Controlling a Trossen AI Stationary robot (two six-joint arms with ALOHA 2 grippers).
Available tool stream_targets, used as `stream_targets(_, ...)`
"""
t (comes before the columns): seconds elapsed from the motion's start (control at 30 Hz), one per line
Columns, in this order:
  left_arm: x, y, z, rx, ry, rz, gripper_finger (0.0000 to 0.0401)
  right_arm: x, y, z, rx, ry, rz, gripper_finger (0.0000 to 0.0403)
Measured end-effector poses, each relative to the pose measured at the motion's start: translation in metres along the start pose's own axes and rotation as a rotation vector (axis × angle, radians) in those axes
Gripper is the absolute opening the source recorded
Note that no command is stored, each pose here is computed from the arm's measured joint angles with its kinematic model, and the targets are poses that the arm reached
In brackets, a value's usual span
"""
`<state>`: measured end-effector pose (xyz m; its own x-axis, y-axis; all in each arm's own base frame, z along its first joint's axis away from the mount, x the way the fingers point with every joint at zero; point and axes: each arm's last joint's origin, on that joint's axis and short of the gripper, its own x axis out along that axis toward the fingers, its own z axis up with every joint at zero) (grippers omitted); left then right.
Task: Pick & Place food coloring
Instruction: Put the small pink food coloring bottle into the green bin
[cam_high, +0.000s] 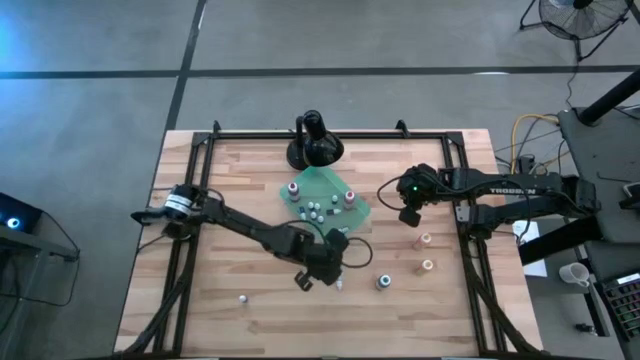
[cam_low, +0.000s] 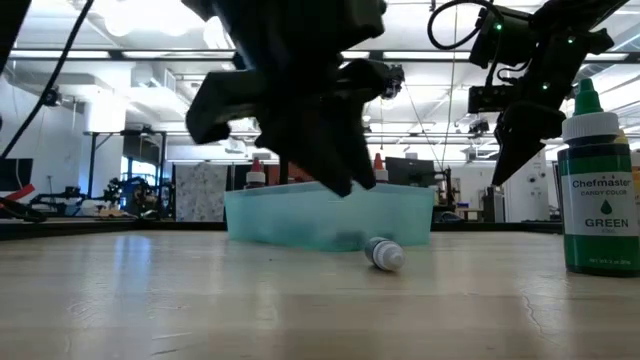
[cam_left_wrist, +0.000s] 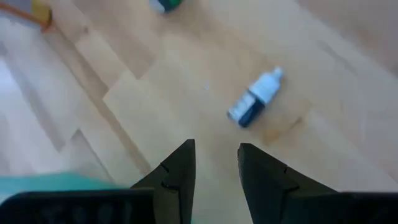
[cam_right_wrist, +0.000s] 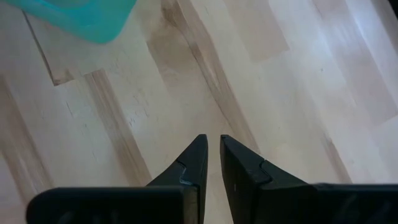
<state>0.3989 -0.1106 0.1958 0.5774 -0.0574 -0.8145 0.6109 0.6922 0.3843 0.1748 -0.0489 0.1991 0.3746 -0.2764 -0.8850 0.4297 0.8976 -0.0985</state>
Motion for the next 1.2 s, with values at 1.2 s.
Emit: stream_targets(1.2,0.052,-0.006,0.008,-0.053,-0.032,-0.202,0.0094,0.0,0.0,-0.001,0.018,0.015,0.001,0.0038)
